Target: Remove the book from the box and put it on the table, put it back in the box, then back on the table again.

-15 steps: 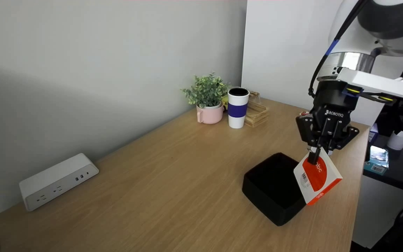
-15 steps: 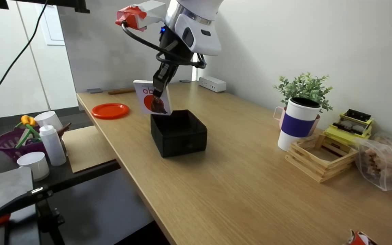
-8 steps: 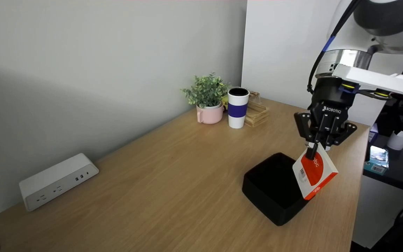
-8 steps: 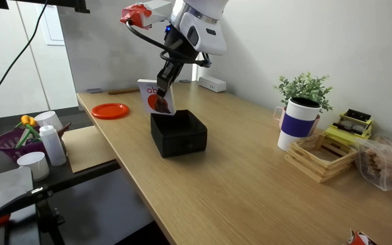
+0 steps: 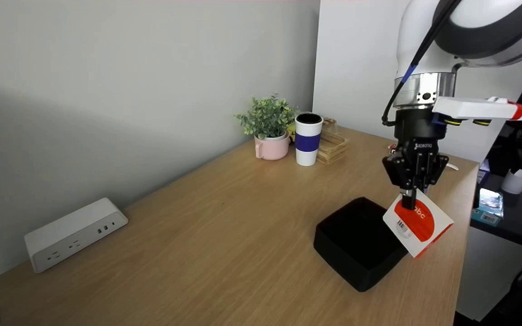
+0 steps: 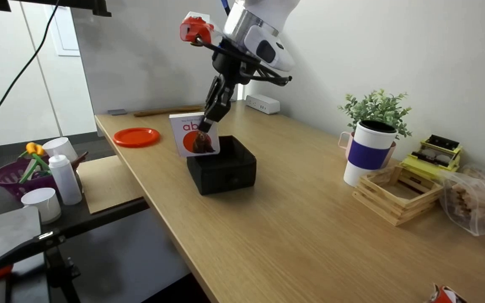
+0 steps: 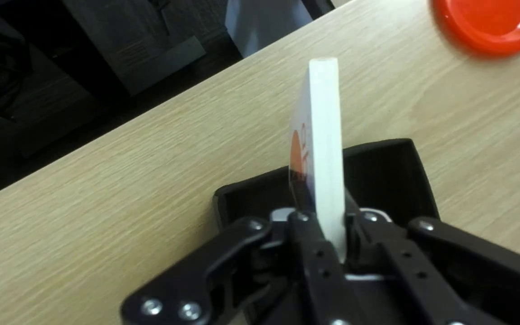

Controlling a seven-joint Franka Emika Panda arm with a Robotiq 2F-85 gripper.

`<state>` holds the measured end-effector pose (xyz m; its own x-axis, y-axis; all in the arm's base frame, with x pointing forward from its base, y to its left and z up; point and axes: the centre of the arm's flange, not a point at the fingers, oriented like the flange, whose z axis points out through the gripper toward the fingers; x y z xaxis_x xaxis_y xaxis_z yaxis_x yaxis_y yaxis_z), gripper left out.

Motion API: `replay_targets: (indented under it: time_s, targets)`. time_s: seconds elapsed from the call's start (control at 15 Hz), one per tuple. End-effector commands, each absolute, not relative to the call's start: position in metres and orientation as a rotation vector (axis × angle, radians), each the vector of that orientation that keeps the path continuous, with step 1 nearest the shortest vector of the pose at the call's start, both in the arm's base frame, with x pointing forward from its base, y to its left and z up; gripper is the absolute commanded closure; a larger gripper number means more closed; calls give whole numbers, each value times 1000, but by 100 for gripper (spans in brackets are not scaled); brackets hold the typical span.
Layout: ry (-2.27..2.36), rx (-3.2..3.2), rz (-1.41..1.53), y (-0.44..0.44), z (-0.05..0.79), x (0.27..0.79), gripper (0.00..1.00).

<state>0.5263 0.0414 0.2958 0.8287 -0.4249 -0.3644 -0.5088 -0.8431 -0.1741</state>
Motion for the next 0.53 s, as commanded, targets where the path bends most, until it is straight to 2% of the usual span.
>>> replay_targets:
  time_s: [0.0,0.47]
  targets:
    - [510,-2818,505,34,295,546,96]
    - [503,-2797,500,38,311,547,96]
